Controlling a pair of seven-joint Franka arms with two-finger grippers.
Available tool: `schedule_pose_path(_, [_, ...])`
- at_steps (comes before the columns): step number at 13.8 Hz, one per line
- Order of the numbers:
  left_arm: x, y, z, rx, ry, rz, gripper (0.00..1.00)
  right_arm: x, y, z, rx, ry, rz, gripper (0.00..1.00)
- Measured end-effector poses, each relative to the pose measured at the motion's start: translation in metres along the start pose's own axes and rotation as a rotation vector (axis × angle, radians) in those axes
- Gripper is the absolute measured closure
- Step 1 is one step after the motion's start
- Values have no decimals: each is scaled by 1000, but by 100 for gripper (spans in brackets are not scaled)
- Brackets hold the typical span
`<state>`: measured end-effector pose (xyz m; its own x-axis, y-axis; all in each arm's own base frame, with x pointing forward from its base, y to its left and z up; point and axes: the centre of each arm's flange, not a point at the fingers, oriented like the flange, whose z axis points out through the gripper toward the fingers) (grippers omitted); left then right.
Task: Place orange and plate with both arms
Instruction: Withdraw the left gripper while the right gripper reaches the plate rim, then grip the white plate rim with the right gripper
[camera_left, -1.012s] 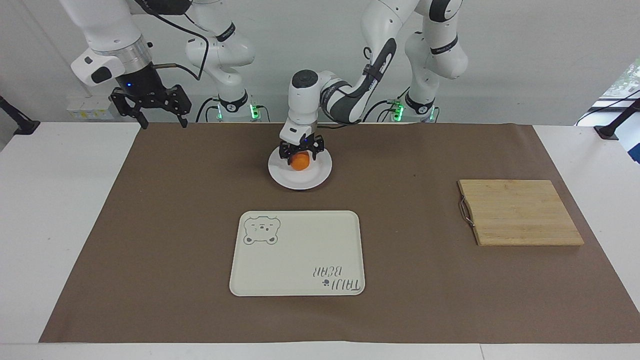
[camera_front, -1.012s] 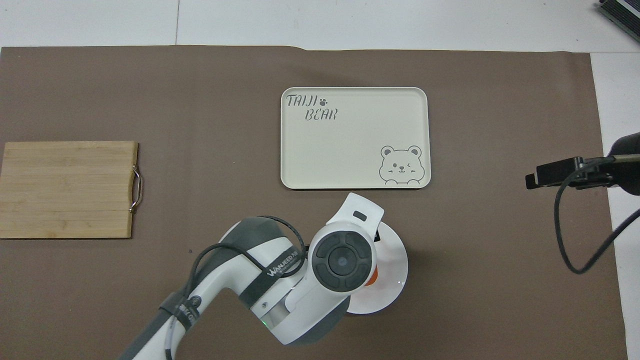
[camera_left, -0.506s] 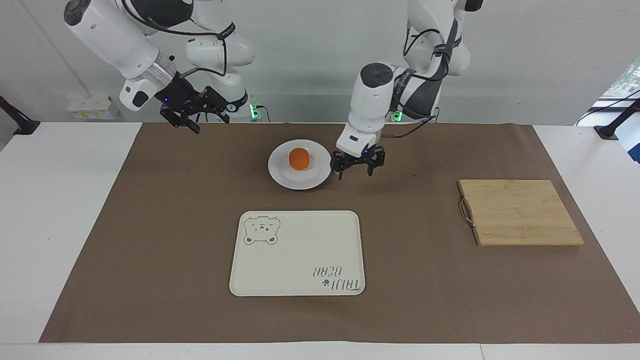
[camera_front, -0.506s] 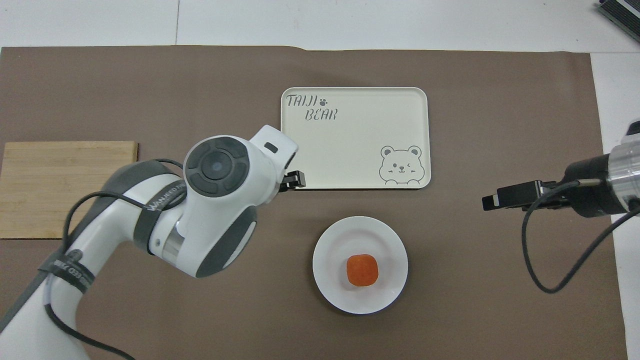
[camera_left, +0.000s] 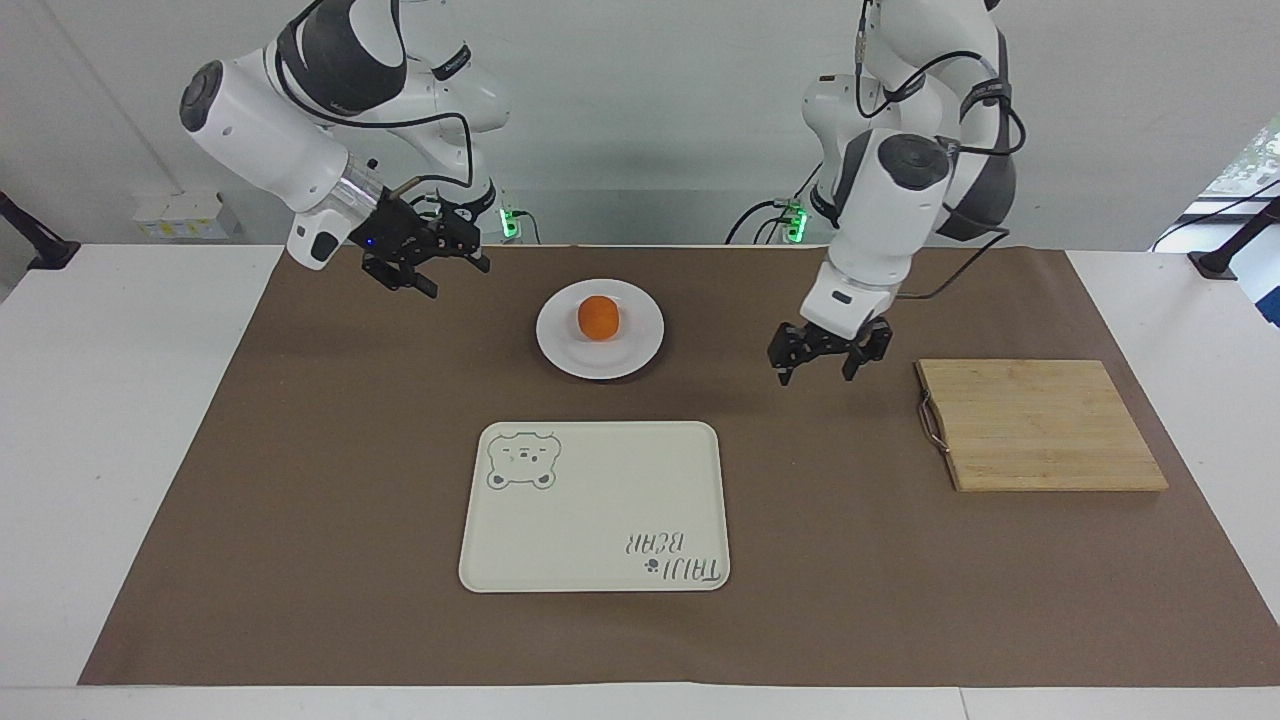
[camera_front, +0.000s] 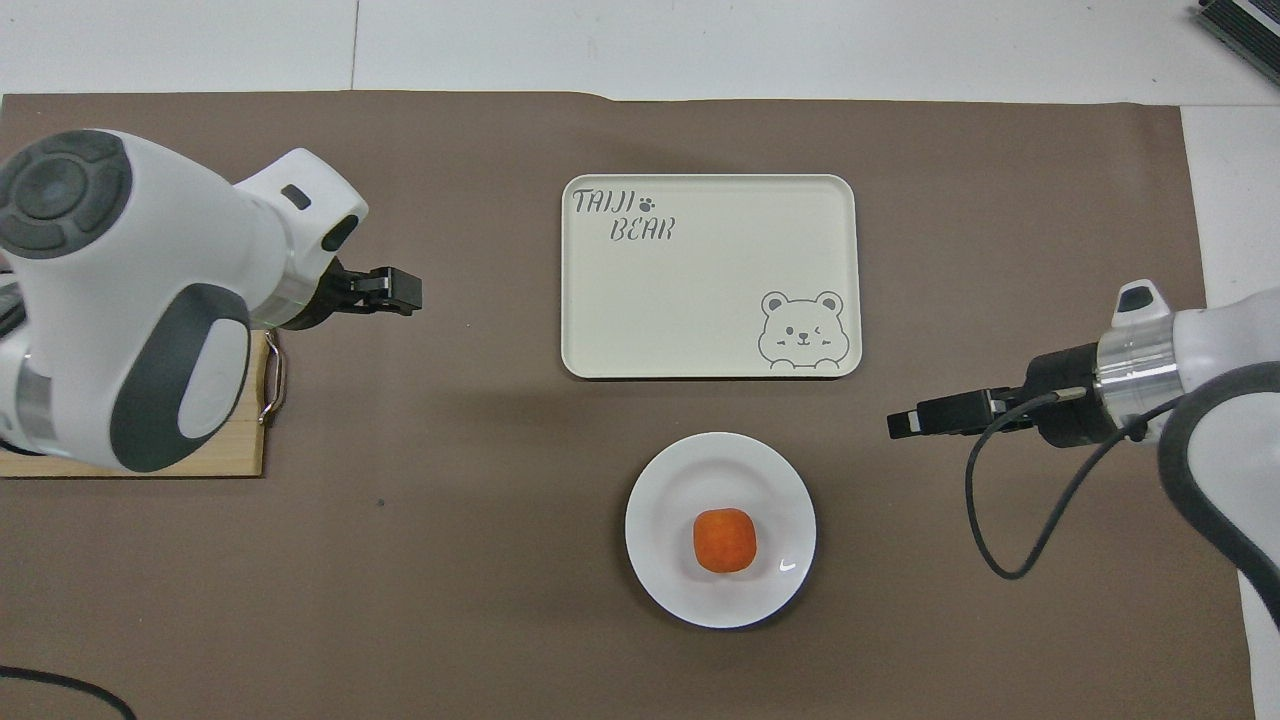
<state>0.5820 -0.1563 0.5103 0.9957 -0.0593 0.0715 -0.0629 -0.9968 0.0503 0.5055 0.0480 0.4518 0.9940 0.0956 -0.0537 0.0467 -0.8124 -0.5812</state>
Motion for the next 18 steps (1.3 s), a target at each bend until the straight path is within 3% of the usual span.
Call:
schedule_pose_path(4, [5, -55, -42, 9, -27, 80, 0, -11, 1, 61, 30, -30, 14, 0])
schedule_pose_path(9, [-4, -78, -78, 54, -125, 125, 0, -33, 34, 102, 64, -49, 31, 0])
schedule_pose_path(13, [-12, -89, -98, 58, -120, 106, 0, -53, 51, 146, 125, -53, 48, 0])
schedule_pose_path(18, [-20, -96, -91, 60, -112, 95, 0, -70, 72, 181, 180, -53, 75, 0])
